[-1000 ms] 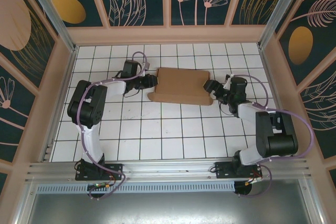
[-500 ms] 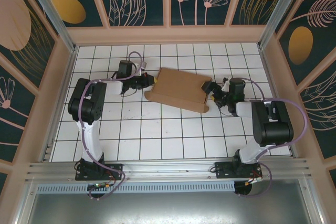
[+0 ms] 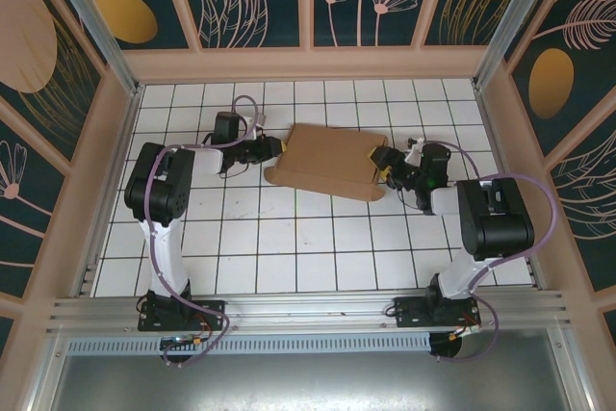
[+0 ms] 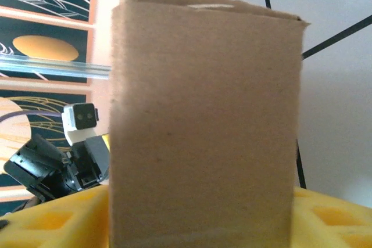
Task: Fold the paper box
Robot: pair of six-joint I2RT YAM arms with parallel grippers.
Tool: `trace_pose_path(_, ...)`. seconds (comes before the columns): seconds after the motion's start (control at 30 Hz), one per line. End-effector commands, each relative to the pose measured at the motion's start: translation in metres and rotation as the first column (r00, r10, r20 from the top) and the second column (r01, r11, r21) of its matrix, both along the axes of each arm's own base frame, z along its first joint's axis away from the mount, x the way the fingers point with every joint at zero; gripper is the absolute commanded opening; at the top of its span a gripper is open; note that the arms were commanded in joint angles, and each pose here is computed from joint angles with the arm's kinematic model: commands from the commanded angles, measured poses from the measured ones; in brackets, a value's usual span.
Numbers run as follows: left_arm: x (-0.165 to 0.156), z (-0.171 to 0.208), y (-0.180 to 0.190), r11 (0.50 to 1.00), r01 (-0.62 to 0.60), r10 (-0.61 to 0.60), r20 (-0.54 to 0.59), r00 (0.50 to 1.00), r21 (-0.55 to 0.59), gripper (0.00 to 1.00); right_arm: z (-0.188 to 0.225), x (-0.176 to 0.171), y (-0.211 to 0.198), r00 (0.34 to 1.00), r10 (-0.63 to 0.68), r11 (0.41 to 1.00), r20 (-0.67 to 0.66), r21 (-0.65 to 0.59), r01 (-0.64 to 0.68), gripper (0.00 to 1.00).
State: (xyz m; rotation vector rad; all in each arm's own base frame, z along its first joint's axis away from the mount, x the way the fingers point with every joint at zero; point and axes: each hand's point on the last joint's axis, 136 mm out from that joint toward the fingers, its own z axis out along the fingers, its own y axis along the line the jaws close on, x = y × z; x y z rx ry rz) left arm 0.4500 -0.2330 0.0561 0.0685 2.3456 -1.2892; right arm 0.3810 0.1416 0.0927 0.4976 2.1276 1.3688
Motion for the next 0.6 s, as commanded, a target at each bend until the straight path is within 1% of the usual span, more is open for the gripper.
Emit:
trace_pose_path(0.0,-0.014,-0.030,0.013,0.995,-0.032,0.039,-0.070,0.997,0.098,0.30,0.014,0.003,-0.001,0.999,-0.015,1.000,0.036,0.024,0.014,0.56)
trace_pose_path(0.03,-0.011,-0.023,0.015,0.994,-0.045,0.049,-0.039,0.998,0.099,0.31,0.014,0.003,-0.002,0.999,-0.019,0.999,0.034,0.026,0.018,0.54)
trace_pose_path(0.07,-0.010,-0.015,0.016,0.993,-0.059,0.060,-0.002,0.998,0.101,0.33,0.015,0.003,-0.002,0.999,-0.023,0.999,0.031,0.030,0.022,0.54)
trace_pose_path(0.17,-0.006,0.022,0.020,0.984,-0.114,0.088,0.183,0.979,0.135,0.52,0.021,0.003,-0.003,0.999,-0.035,0.998,0.032,0.047,0.033,0.54)
trace_pose_path(0.2,-0.006,0.037,0.020,0.981,-0.131,0.091,0.258,0.962,0.145,0.62,0.023,0.003,-0.004,0.999,-0.040,0.998,0.031,0.052,0.038,0.54)
trace_pose_path(0.23,-0.010,0.045,0.021,0.977,-0.144,0.089,0.312,0.946,0.158,0.70,0.026,0.003,-0.004,0.999,-0.040,0.998,0.035,0.054,0.038,0.54)
trace_pose_path(0.27,-0.013,0.063,0.021,0.971,-0.164,0.084,0.398,0.913,0.172,0.72,0.028,0.003,-0.004,0.998,-0.044,0.997,0.035,0.058,0.042,0.54)
trace_pose_path(0.3,-0.017,0.076,0.021,0.963,-0.188,0.073,0.480,0.874,0.194,0.79,0.031,0.004,-0.005,0.998,-0.046,0.997,0.038,0.063,0.044,0.54)
trace_pose_path(0.33,-0.023,0.092,0.021,0.955,-0.207,0.057,0.554,0.831,0.212,0.83,0.033,0.004,-0.006,0.998,-0.048,0.997,0.038,0.068,0.045,0.54)
trace_pose_path(0.4,-0.039,0.113,0.019,0.940,-0.229,-0.004,0.679,0.734,0.254,0.88,0.038,0.005,-0.010,0.998,-0.057,0.995,0.040,0.082,0.053,0.54)
trace_pose_path(0.43,-0.046,0.121,0.020,0.938,-0.234,-0.027,0.726,0.687,0.257,0.91,0.041,0.005,-0.011,0.998,-0.058,0.995,0.040,0.088,0.054,0.54)
trace_pose_path(0.5,-0.064,0.139,0.023,0.939,-0.246,-0.059,0.813,0.579,0.243,0.96,0.046,0.004,-0.016,0.997,-0.062,0.993,0.039,0.104,0.057,0.54)
trace_pose_path(0.57,-0.080,0.145,0.026,0.930,-0.249,-0.122,0.866,0.485,0.271,0.99,0.052,0.004,-0.022,0.997,-0.066,0.991,0.040,0.118,0.061,0.54)
